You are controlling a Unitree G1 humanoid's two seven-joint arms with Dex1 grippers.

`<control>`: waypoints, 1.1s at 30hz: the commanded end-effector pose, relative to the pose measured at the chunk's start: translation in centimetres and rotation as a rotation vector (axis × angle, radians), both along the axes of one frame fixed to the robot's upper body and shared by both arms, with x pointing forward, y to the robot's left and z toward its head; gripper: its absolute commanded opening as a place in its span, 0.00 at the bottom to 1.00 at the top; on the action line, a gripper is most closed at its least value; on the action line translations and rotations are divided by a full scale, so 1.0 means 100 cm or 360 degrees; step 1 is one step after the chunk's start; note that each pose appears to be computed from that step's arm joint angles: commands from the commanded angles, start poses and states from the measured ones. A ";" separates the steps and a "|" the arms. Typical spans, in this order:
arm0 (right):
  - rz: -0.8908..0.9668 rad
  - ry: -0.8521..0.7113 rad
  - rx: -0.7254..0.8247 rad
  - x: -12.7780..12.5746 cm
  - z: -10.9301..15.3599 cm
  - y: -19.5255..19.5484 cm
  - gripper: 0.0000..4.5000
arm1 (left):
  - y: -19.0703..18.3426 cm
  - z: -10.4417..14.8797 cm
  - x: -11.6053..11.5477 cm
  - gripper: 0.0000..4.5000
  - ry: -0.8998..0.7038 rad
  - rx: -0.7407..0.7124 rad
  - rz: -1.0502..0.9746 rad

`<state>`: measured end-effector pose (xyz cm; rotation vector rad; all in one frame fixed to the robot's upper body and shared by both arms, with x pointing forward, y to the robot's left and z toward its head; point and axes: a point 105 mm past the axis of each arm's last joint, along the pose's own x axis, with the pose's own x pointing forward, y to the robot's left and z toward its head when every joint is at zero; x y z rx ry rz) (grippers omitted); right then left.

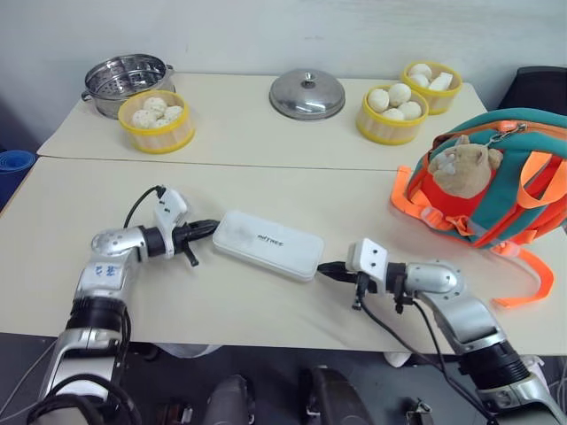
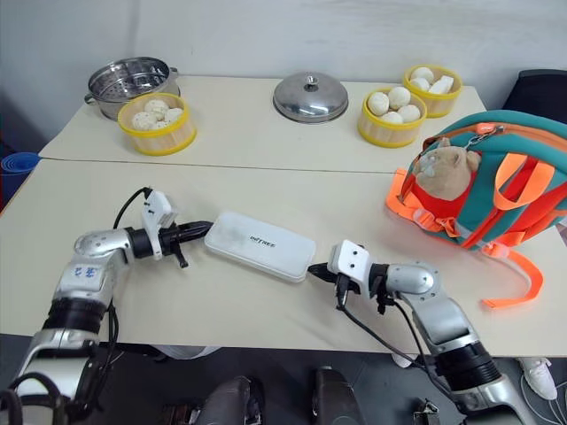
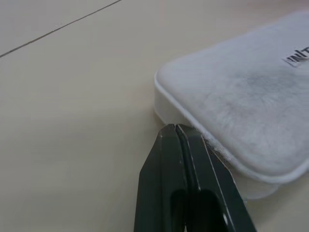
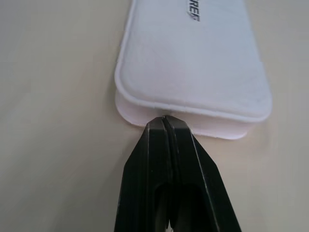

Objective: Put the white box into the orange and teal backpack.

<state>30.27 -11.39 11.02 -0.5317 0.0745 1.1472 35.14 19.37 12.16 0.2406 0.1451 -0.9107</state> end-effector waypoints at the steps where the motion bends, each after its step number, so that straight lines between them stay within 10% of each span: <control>1: 0.0052 -0.0073 0.0024 0.001 0.021 -0.003 0.00 | -0.036 0.014 -0.029 0.01 -0.0033 -0.0083 -0.0269; 11: -0.0073 -0.0068 -0.0255 0.008 -0.005 -0.044 0.00 | -0.034 -0.001 -0.056 0.01 0.0414 -0.0143 -0.0096; 19: -0.0115 -0.0040 -0.0317 0.011 -0.009 -0.062 0.00 | 0.012 -0.009 -0.057 0.48 0.1429 -0.0693 0.0380; 26: 0.0090 -0.0105 -0.0586 0.011 -0.024 -0.067 0.00 | -0.007 -0.002 -0.045 0.96 0.1747 -0.0866 0.0236; 33: 0.0180 -0.0194 -0.0556 0.025 -0.024 -0.045 0.00 | -0.050 -0.011 -0.029 0.99 0.1942 -0.0871 0.0151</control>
